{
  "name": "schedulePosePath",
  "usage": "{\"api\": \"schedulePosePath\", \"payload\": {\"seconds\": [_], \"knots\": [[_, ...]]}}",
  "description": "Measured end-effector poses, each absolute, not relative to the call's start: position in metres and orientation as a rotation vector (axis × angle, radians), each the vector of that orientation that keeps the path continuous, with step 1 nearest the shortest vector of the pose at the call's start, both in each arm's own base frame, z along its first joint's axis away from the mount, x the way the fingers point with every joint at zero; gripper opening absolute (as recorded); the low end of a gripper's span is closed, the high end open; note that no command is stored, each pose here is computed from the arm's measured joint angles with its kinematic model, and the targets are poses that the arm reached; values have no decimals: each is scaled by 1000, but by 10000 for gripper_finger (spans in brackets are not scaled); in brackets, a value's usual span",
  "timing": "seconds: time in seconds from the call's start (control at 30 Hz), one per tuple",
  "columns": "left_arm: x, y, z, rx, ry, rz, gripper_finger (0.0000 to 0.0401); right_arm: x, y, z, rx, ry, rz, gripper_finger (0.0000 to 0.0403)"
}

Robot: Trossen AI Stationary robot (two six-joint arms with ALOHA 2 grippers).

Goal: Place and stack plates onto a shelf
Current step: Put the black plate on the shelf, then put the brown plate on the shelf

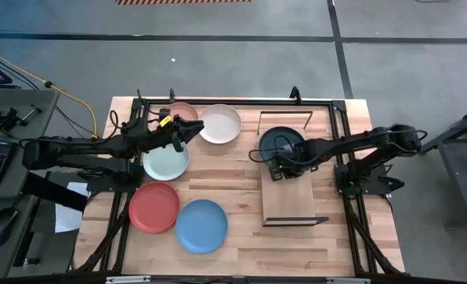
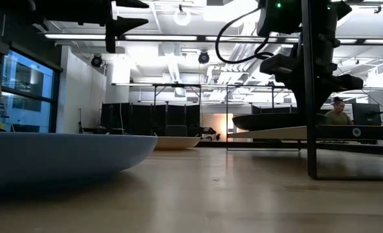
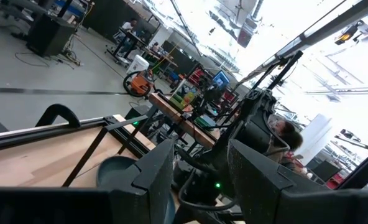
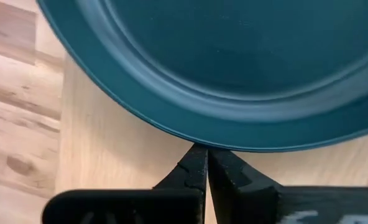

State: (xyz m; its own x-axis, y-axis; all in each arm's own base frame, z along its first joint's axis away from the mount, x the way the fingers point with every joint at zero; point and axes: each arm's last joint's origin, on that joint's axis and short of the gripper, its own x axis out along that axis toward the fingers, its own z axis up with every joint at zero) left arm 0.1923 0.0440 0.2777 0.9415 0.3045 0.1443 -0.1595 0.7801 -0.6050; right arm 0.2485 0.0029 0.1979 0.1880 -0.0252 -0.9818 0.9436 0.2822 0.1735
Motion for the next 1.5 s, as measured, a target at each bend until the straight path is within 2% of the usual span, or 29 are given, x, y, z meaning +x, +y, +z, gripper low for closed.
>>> {"api": "schedulePosePath", "payload": {"seconds": [0.43,0.63,0.73,0.9,1.03,1.17,1.37,1.5], "knots": [[192,44,276,-628,-224,272,142,239,-6,198,961,1234,-929,0],[188,45,279,-593,-231,256,142,204,-3,220,883,1371,-950,0],[182,47,281,-591,-218,250,142,180,0,240,831,1334,-936,0],[168,49,281,-602,-168,291,142,153,4,271,801,1122,-766,0],[160,49,282,-602,-162,303,142,149,4,288,800,844,-642,0],[157,48,283,-603,-156,305,142,164,5,285,789,573,-479,0],[157,47,281,-590,-132,288,142,198,7,260,741,177,-253,0],[157,46,281,-521,-116,269,142,210,4,271,650,-126,-160,0]]}}
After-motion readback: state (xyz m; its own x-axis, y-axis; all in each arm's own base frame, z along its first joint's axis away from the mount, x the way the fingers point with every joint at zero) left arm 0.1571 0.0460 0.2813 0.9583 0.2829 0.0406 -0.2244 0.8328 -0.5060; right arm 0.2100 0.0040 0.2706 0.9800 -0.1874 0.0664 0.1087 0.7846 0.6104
